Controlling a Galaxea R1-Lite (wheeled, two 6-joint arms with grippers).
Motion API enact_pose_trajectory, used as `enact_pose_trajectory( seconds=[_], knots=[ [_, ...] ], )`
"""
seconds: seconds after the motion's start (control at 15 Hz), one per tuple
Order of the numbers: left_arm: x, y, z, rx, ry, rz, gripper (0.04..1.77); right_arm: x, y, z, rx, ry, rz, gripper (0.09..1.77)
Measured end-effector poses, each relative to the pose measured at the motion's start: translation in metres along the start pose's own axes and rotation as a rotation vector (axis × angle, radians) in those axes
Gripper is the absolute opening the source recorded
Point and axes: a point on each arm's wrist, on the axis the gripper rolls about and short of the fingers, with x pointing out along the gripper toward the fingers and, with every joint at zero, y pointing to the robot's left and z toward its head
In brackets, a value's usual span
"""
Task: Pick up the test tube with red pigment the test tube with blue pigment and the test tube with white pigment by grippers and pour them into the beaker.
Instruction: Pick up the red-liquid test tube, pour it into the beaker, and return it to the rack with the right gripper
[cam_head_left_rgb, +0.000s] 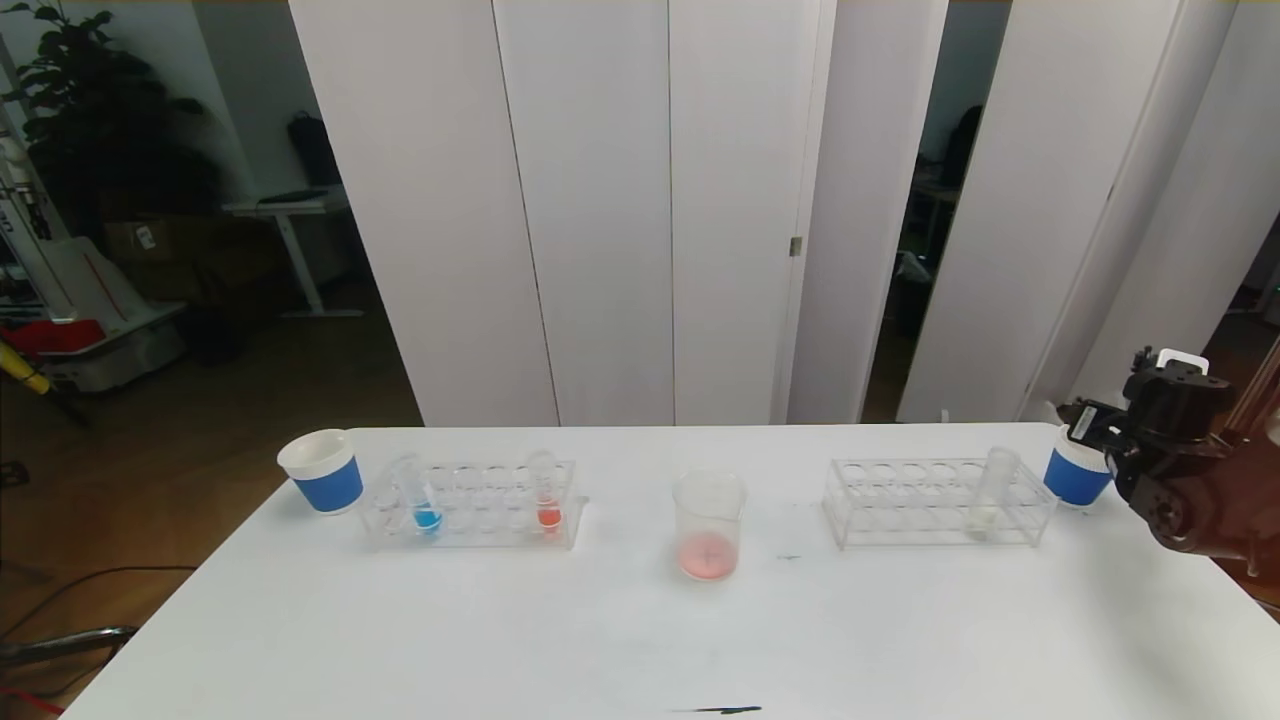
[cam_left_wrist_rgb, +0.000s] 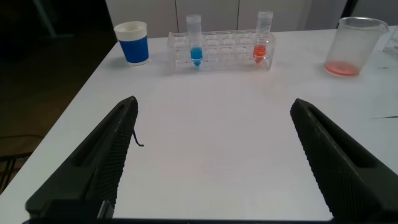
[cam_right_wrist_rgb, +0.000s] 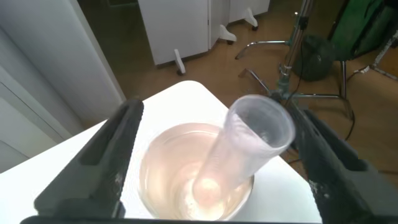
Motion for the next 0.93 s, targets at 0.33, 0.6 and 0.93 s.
enact_pose_trajectory(
  seconds=[0.33, 0.6, 0.93],
  knots=[
    [0.0, 0.0, 0.0, 0.0, 0.0, 0.0, 1.75, 0.0, -0.001, 0.002, -0.002, -0.005, -0.003, 1.75],
    [0.0, 0.0, 0.0, 0.0, 0.0, 0.0, 1.75, -0.007, -0.003, 0.018, 0.011, -0.028, 0.006, 1.75],
    [0.0, 0.0, 0.0, 0.0, 0.0, 0.0, 1.75, -0.041, -0.008, 0.058, 0.027, -0.065, 0.048, 1.75]
  ],
)
